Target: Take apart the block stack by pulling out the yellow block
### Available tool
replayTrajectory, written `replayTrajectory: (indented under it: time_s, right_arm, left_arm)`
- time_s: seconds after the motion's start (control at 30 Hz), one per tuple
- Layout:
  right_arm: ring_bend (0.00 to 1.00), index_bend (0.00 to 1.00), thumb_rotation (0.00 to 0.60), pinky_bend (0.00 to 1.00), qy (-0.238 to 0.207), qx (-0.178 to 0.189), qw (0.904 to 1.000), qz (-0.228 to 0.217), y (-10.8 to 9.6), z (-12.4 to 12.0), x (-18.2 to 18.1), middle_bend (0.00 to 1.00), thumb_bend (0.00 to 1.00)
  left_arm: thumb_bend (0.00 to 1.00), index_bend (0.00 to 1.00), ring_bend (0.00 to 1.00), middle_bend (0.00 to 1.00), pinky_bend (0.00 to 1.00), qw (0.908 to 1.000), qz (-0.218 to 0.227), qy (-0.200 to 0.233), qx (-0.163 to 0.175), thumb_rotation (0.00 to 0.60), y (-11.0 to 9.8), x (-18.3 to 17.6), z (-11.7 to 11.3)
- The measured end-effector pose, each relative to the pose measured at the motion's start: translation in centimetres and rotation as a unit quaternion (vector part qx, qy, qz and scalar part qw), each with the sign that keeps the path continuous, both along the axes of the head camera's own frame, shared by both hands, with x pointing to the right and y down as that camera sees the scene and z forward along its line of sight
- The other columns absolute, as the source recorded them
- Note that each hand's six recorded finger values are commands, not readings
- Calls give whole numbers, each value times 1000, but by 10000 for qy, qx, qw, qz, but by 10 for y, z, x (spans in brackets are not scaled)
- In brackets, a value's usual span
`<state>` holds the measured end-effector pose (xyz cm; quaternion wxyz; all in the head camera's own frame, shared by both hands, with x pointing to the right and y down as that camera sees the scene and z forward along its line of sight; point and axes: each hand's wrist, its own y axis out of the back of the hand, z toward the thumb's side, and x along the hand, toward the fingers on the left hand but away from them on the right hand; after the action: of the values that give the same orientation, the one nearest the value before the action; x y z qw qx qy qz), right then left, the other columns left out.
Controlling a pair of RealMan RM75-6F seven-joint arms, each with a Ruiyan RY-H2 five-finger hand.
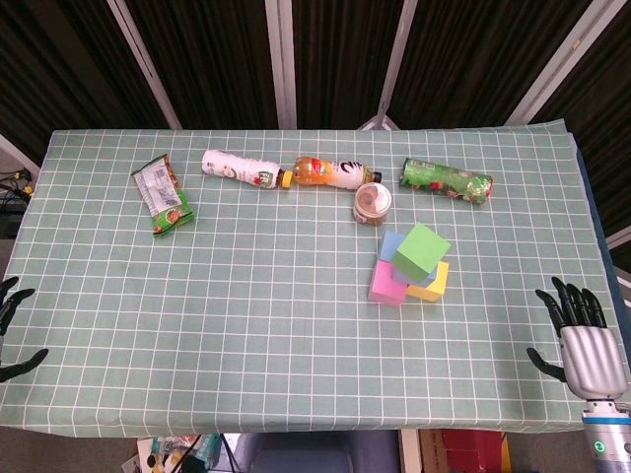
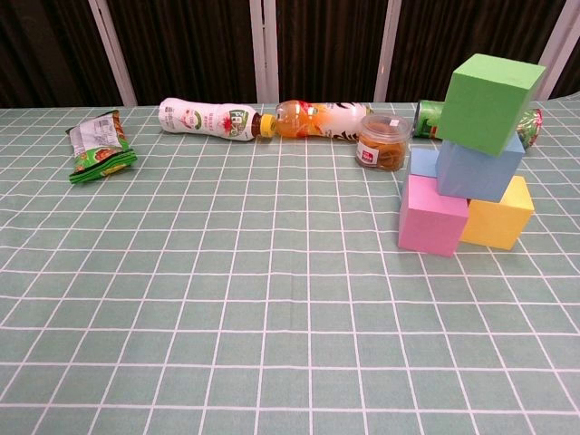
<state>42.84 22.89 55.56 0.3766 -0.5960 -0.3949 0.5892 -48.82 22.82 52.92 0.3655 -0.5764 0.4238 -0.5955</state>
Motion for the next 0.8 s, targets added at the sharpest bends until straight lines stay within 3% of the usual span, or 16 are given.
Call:
replayTrajectory:
  time_s: [0.8]
  right_arm:
    - [0,145,600,49,-332,-58,9993,141,-1,0,2,18,221]
  left_arm:
    - [187,201,0,74,0,9999,-5,-37,166,600,5,2,-9]
